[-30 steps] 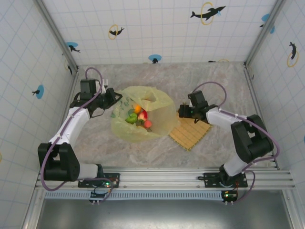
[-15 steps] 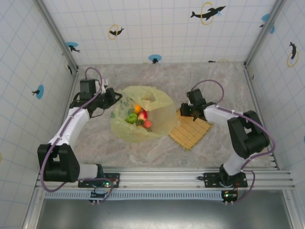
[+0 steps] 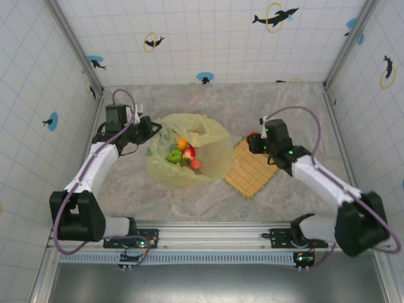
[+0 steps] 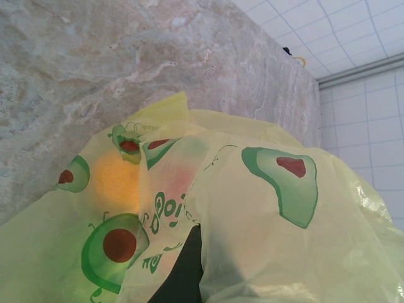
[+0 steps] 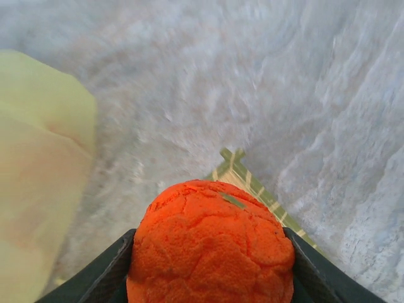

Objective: Place the fruits into the plastic bag

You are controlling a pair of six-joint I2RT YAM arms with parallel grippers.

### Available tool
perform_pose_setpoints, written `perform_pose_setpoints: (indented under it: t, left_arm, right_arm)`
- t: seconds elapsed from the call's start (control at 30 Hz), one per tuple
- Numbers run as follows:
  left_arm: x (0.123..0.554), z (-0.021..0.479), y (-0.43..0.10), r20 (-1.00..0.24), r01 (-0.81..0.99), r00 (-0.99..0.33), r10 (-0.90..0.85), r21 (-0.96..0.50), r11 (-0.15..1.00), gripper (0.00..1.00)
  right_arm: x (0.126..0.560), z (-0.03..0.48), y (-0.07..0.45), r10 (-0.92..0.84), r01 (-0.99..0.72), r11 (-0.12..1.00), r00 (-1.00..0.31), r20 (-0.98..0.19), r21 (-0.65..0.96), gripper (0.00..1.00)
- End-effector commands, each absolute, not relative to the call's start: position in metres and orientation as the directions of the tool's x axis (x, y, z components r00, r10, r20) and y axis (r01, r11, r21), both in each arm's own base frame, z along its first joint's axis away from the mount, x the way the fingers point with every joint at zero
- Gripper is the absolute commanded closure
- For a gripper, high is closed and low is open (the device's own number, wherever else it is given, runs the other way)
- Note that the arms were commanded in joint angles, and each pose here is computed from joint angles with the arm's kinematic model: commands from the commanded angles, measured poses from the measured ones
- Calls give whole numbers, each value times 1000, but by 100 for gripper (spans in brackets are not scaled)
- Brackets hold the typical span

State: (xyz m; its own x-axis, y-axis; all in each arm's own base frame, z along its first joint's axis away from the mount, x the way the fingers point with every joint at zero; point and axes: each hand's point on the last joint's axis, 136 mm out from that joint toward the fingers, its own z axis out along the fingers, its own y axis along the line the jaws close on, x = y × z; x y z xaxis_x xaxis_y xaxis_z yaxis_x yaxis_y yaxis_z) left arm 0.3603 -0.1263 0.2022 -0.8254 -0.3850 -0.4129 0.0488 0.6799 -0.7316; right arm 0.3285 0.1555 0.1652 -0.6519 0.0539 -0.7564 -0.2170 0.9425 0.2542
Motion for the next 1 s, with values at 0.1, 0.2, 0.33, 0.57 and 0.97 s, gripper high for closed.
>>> perform_pose_setpoints:
  t: [0.1,0.2,0.33,0.57,0.97]
  left_arm:
    - [359,212,-128,-434,81,-814,-386,-742,665,100]
    - [359,211,-128,-428,76,-817,-387,-745,663,100]
    - [359,210,-129,-425,75,-818,-387,-746,661,100]
    - [359,212,-129,-424,74,-817,-390,-749,659,100]
    - [357,209,-135,-415,79,-828,-377,-752,654,100]
  right_arm:
    - [290,233,181,74,-446,833,-498,-864,329,50]
    - [269,251,212,37,-569,753,-466,-884,331,50]
    - [238,257,258,-95,-723,642,-405,-909,255,50]
    - [228,221,301,-266,-788,588,-400,-877,182,50]
    - [271,173,341,-303,-743,655,-422,-854,135,49]
